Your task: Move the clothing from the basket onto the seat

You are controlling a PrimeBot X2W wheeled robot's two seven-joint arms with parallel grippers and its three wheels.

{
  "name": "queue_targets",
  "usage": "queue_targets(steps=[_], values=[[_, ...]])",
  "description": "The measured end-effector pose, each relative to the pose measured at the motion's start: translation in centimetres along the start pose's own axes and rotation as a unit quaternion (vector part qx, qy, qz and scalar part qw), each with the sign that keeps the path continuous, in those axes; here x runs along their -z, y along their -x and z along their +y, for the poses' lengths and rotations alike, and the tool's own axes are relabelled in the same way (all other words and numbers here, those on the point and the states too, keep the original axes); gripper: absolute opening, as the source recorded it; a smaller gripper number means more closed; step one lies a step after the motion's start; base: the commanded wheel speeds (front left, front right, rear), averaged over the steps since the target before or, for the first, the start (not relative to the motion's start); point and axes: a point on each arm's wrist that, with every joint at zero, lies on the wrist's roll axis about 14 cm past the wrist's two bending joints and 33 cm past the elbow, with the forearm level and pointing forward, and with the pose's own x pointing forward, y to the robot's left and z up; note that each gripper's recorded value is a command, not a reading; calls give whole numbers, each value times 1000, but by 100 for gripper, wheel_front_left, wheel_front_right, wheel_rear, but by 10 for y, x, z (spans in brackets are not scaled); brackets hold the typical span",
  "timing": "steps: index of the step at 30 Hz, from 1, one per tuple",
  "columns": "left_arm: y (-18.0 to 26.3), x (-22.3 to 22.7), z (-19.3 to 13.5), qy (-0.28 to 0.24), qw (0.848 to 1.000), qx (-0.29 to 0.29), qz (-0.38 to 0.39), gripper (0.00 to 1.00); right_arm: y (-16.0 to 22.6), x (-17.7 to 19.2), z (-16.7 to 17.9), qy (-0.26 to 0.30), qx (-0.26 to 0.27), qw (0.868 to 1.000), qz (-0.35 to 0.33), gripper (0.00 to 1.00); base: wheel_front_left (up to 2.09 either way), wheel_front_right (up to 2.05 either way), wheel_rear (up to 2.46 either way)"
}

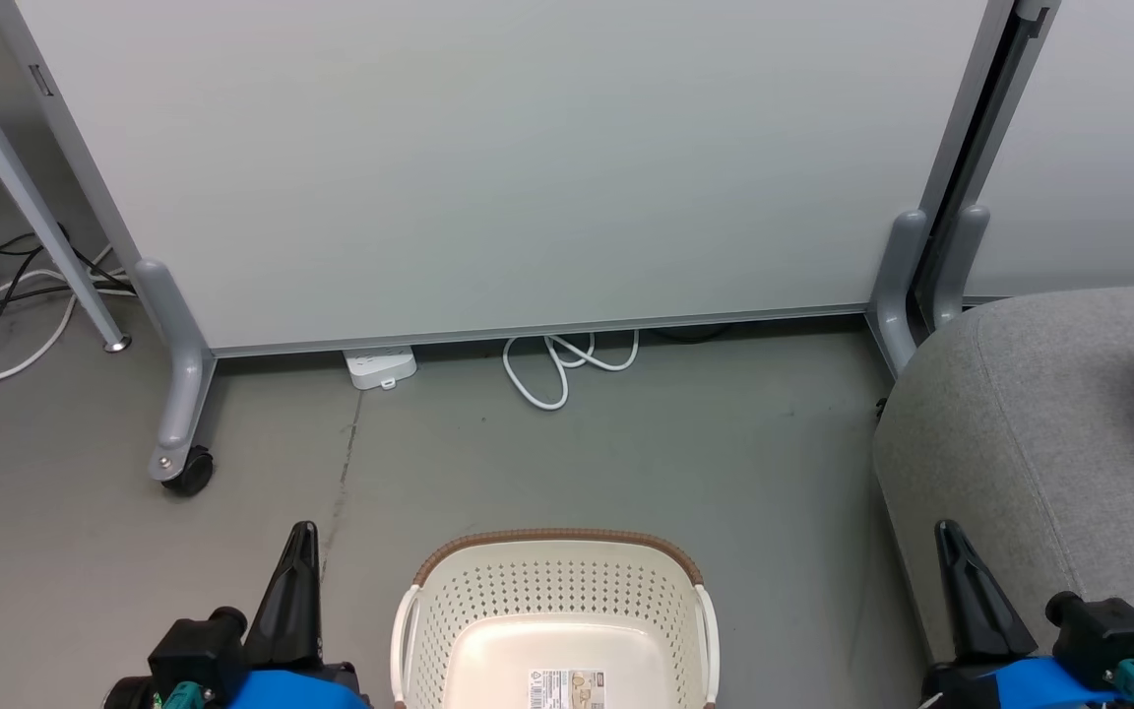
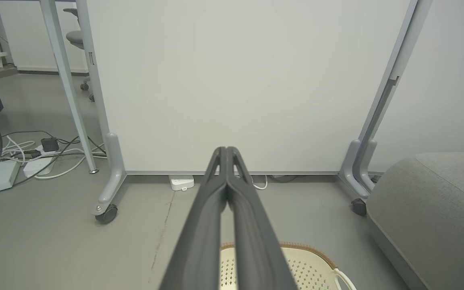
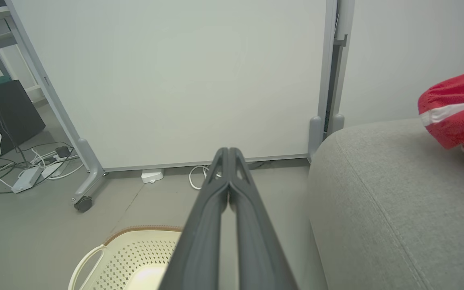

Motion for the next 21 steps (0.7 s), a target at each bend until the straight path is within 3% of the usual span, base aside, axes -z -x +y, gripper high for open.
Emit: queue_targets(steps=[11,21], values=[[-2,4,10,101,994,-28,14,0,1,4,-12,-101,32,994,11,0,0,0,0],[-6,3,18,184,982,-47,16,0,0,4,-19,-185,52,981,14,0,0,0,0]])
